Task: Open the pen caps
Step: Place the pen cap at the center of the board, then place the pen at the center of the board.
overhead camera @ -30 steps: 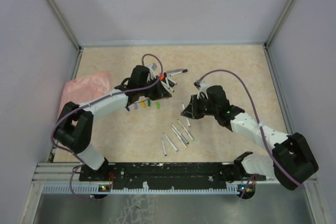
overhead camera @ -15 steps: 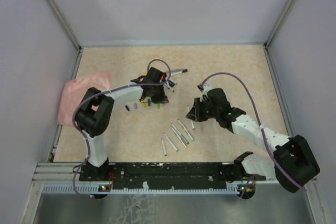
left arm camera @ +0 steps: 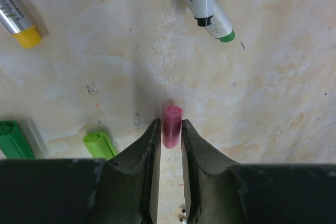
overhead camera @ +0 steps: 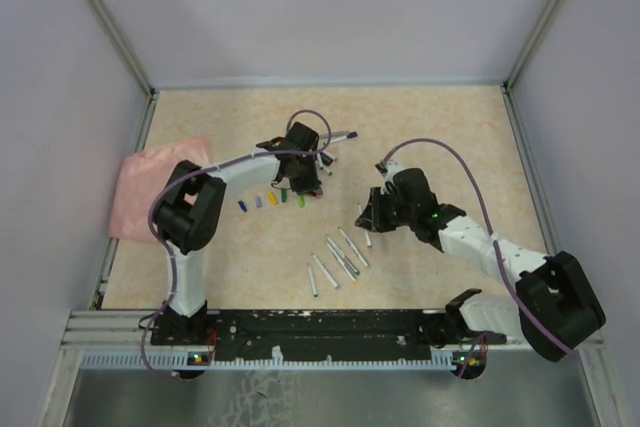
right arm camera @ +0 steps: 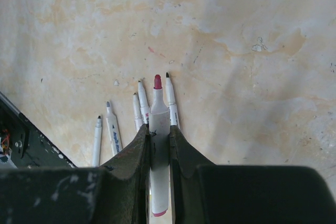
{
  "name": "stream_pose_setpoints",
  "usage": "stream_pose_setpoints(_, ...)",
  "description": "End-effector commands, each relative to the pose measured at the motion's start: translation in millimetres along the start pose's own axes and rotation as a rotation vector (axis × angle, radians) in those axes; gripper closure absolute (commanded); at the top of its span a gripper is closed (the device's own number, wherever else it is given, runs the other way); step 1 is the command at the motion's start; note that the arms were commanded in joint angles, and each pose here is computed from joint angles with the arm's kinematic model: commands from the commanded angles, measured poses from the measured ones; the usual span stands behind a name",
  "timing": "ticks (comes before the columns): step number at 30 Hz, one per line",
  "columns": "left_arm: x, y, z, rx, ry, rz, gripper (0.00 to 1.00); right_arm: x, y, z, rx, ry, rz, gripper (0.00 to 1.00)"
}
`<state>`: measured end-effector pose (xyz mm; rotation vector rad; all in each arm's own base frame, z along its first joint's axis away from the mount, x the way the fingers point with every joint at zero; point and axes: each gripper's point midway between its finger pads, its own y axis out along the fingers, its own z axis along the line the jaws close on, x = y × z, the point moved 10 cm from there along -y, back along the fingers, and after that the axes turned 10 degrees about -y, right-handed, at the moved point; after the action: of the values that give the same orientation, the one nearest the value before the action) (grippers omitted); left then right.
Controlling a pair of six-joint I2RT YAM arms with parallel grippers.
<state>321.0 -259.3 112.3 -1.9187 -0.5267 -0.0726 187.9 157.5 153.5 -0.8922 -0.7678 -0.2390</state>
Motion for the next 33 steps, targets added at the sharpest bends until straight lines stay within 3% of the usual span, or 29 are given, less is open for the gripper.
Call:
stream_pose_setpoints(1, -11.2, 7.3, 12.2, 0.086, 0.043, 0.064, 0.73, 10.8, 3.1, -3.7, -0.028, -0.02, -0.011, 1.0)
stream_pose_setpoints(10, -1.0, -5.2, 3.9, 0.072, 0.089, 0.026, 0.72, 4.7, 13.0, -11.3, -0.055, -0.047, 0.105, 1.0)
stream_pose_setpoints(16, 14.6, -35.7, -14.5, -0.04, 0.172, -0.044, 0.71, -0.3, 21.1, -16.0, -0.056, -0.063, 0.2, 1.0)
stream_pose_setpoints(21, 27.7, -78.2, -28.4, -0.189, 0.314, -0.158, 0.69, 0.1, 25.5, -18.6, -0.059, -0.085, 0.245, 0.99)
stream_pose_setpoints(26, 41.6, -121.5, -26.1, -0.242, 0.411, -0.362, 0.63, -0.2, 28.1, -22.5, -0.079, -0.12, 0.286, 0.98)
stream_pose_setpoints(29, 48.1, -145.9, -21.4, -0.286, 0.415, -0.523, 0.53, -2.8, 29.9, -24.4, -0.079, -0.13, 0.311, 0.97)
stream_pose_setpoints(33, 47.0, -162.6, 1.4, -0.278, 0.375, -0.702, 0.15, -6.4, 33.2, -25.6, -0.067, -0.126, 0.335, 0.96)
